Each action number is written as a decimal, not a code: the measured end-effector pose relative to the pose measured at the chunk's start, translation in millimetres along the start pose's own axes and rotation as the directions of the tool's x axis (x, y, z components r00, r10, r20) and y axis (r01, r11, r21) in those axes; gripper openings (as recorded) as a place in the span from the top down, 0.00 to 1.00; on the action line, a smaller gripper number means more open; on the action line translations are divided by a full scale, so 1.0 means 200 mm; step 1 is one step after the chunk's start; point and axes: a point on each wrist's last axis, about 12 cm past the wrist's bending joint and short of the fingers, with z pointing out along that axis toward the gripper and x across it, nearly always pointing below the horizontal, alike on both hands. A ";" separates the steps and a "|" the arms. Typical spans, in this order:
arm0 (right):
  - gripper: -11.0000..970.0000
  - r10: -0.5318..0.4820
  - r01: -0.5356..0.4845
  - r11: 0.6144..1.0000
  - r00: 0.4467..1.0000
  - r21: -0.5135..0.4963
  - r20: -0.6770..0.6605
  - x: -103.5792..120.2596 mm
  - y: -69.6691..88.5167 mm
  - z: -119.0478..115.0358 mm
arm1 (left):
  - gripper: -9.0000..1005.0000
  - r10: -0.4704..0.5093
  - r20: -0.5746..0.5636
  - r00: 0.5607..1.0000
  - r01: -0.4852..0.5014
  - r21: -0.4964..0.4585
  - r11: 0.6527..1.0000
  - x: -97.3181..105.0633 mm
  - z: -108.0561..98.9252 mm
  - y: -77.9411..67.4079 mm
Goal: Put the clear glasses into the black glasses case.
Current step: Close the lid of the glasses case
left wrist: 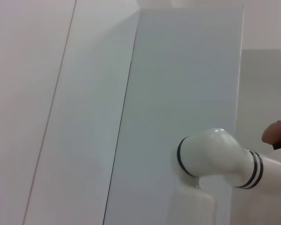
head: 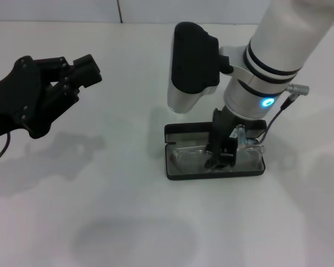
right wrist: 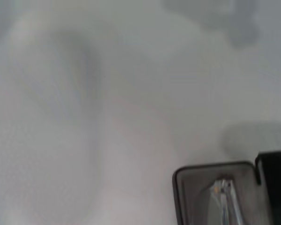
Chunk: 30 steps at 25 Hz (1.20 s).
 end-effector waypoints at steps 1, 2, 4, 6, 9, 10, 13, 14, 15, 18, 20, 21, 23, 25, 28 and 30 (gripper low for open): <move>0.72 -0.004 0.004 1.000 1.000 0.006 0.005 -0.01 0.01 -0.01 | 0.90 0.000 0.000 1.000 0.000 -0.001 1.000 0.00 0.00 0.00; 0.72 -0.007 0.007 1.000 1.000 0.009 0.010 -0.01 0.01 -0.01 | 0.90 0.000 -0.001 1.000 0.000 0.000 1.000 0.00 0.00 0.00; 0.72 -0.012 0.012 1.000 1.000 0.012 0.017 -0.02 0.03 -0.03 | 0.90 0.000 0.000 1.000 0.000 0.001 1.000 0.00 0.00 0.00; 0.72 -0.016 0.015 1.000 1.000 0.015 0.020 -0.02 0.03 -0.04 | 0.90 0.001 0.000 1.000 -0.001 0.005 1.000 0.00 0.00 0.00; 0.72 -0.018 0.018 1.000 0.999 0.020 0.029 -0.02 0.05 -0.06 | 0.90 0.006 -0.002 1.000 -0.006 0.013 1.000 -0.01 -0.01 0.00; 0.72 -0.021 0.020 1.000 0.999 0.021 0.035 -0.02 0.06 -0.07 | 0.90 0.007 -0.002 1.000 -0.007 0.014 1.000 -0.01 -0.01 0.00; 0.72 -0.023 0.022 1.000 0.999 0.021 0.049 -0.02 0.09 -0.09 | 0.90 0.012 -0.001 1.000 -0.012 0.016 1.000 -0.02 -0.01 0.00; 0.72 -0.026 0.025 0.999 0.998 0.021 0.055 -0.02 0.10 -0.09 | 0.90 0.013 0.000 1.000 -0.013 0.016 1.000 -0.02 -0.01 0.00; 0.72 -0.028 0.026 0.999 0.998 0.021 0.064 -0.02 0.11 -0.11 | 0.90 0.013 0.001 1.000 -0.013 0.017 1.000 -0.02 -0.01 0.00; 0.72 -0.027 0.025 0.999 0.994 0.022 0.104 0.01 0.15 -0.14 | 0.90 0.014 0.004 1.000 -0.014 0.027 1.000 -0.02 -0.01 -0.01; 0.72 -0.019 0.015 0.999 0.989 0.033 0.145 0.04 0.17 -0.17 | 0.90 0.015 0.005 1.000 -0.015 0.033 0.999 -0.02 0.00 -0.01; 0.72 -0.002 -0.007 0.999 0.982 0.048 0.191 0.08 0.20 -0.21 | 0.90 0.015 0.006 1.000 -0.015 0.037 0.999 -0.02 0.00 -0.01; 0.72 0.015 -0.029 0.998 0.976 0.061 0.219 0.11 0.20 -0.24 | 0.90 0.016 0.007 1.000 -0.016 0.047 0.999 -0.03 0.00 -0.01; 0.72 0.077 -0.117 0.987 0.944 0.108 0.319 0.24 0.20 -0.36 | 0.90 0.019 0.003 1.000 -0.020 0.058 0.998 -0.04 0.01 -0.01; 0.72 0.123 -0.194 0.972 0.900 0.133 0.417 0.36 0.21 -0.45 | 0.90 0.022 0.000 1.000 -0.022 0.079 0.997 -0.04 0.04 -0.01; 0.72 0.141 -0.250 0.956 0.851 0.155 0.506 0.48 0.22 -0.53 | 0.90 0.017 -0.009 1.000 -0.015 0.109 0.994 -0.05 0.10 0.01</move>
